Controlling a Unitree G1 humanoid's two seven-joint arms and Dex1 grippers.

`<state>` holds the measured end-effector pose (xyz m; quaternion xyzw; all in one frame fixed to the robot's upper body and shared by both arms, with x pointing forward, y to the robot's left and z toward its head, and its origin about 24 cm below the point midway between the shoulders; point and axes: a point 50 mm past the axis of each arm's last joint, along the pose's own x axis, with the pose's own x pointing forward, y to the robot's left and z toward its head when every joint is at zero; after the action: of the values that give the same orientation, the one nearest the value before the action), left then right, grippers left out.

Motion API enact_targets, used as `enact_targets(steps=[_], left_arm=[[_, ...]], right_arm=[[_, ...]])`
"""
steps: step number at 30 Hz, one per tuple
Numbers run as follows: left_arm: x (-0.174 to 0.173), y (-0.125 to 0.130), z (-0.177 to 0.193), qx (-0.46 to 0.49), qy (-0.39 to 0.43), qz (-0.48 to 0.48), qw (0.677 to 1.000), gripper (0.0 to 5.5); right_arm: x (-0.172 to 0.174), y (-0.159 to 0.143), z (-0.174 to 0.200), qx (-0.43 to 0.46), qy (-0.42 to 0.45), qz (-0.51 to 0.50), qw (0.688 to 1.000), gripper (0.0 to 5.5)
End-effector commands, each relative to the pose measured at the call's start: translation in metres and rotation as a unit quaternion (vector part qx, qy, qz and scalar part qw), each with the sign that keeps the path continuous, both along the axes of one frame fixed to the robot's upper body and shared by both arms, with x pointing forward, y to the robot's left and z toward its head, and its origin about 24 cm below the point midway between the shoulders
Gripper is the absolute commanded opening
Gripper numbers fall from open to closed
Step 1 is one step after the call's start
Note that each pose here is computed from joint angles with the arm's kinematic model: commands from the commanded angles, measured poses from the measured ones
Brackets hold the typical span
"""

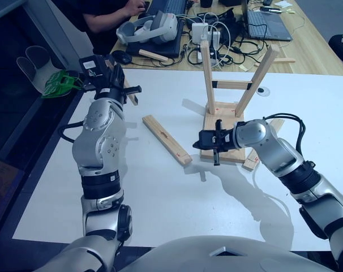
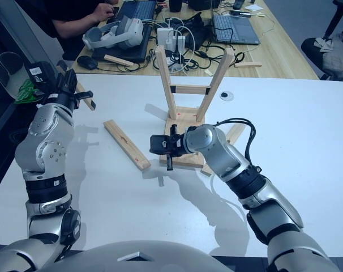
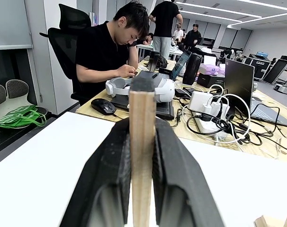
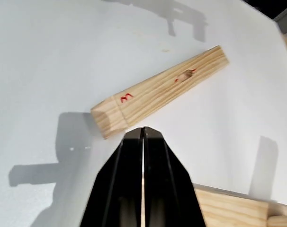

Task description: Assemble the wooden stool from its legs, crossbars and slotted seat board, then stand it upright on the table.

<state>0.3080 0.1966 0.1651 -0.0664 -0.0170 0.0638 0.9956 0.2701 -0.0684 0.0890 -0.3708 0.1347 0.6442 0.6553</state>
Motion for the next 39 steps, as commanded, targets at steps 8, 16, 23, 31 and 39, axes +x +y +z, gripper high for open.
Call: enact_targets(steps=[8,16,23,31,39], left_arm=[[0.005,-0.010,0.023,-0.046,-0.071,0.003,0.996,0.39],[0.012,-0.023,0.025,-0.061,-0.070,-0.023,0.995,0.39],[0.007,-0.025,0.019,-0.058,-0.053,-0.027,0.997,0.39],[-0.020,-0.033,-0.008,-0.089,0.062,-0.065,0.992,0.39],[-0.026,-0.047,-0.035,-0.101,0.141,-0.061,0.983,0.39]], right_arm=[[0.015,0.013,-0.037,-0.046,0.163,-0.002,0.986,0.00],[0.024,0.042,-0.059,0.108,0.266,-0.027,0.957,0.00],[0.044,0.038,-0.003,0.332,0.299,-0.096,0.889,0.00],[0.054,-0.071,0.060,0.562,0.250,-0.290,0.734,0.00],[0.065,-0.091,0.061,0.638,0.268,-0.372,0.619,0.00]])
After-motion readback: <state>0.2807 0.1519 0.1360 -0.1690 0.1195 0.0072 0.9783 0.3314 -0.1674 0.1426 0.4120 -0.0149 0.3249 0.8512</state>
